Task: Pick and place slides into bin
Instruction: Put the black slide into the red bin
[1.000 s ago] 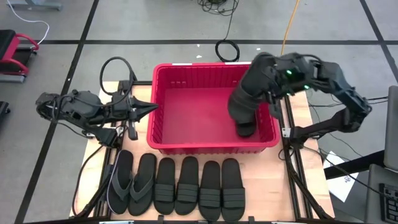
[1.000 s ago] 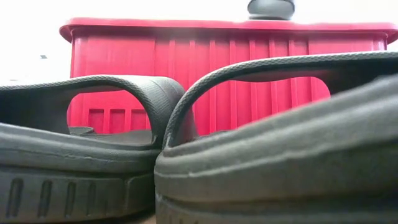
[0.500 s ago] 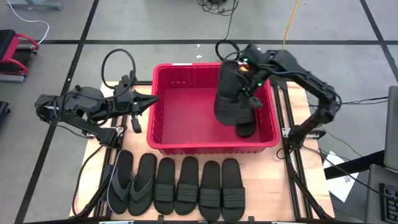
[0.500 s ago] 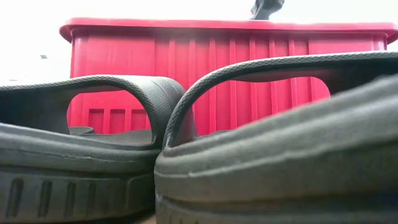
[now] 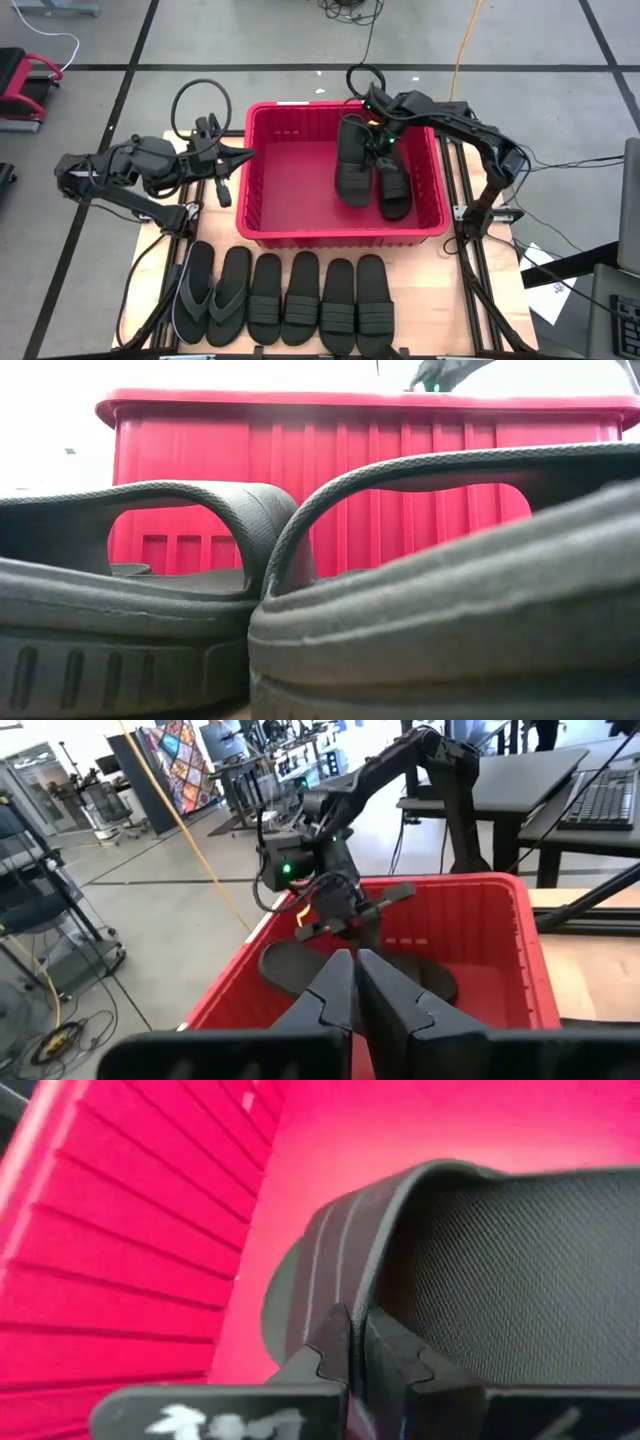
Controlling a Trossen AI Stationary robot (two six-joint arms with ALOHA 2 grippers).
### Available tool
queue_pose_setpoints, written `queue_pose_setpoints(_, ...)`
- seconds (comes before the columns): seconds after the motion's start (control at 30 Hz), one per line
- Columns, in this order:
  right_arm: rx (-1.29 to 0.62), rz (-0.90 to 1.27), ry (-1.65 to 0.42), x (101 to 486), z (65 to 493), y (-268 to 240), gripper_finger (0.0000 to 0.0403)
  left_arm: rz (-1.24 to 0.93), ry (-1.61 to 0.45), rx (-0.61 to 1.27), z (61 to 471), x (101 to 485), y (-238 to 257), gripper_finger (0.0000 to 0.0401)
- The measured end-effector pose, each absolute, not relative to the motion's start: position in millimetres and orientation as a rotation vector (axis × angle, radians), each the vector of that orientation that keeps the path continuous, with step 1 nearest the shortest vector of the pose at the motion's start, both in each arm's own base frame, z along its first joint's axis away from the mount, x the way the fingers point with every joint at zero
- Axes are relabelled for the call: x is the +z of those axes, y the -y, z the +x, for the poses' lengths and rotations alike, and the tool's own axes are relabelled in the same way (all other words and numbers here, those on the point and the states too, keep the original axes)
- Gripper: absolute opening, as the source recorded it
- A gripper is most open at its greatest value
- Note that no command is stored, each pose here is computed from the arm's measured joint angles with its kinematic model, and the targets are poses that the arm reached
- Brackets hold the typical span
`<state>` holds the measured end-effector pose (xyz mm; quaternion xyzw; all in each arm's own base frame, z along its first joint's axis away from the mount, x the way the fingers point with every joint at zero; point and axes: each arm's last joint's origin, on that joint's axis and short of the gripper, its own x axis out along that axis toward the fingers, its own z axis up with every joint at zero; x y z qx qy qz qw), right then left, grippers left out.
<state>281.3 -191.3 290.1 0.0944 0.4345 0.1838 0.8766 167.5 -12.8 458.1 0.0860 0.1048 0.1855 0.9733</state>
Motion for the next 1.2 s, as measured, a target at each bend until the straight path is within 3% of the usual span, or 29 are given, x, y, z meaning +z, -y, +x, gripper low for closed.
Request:
queue_pose_setpoints(0.27, 0.471, 0.244, -0.942, 256, 280, 191, 0.0002, 0.176, -0.223, 0.411, 168, 457, 6, 0.0017)
queue_pose_setpoints(0.47, 0.463, 0.258, -0.999, 243, 278, 192, 0.0002, 0.169, -0.224, 0.430, 168, 457, 3, 0.0002)
queue_pose_setpoints(0.77, 0.465, 0.269, -1.045, 225, 277, 192, 0.0002, 0.159, -0.222, 0.434, 168, 457, 2, 0.0021)
queue_pose_setpoints(1.03, 0.447, 0.267, -1.060, 213, 275, 191, 0.0002, 0.140, -0.218, 0.436, 168, 457, 3, 0.0002)
queue_pose_setpoints(1.2, 0.431, 0.259, -1.089, 209, 273, 191, 0.0002, 0.140, -0.218, 0.436, 168, 457, 3, 0.0012)
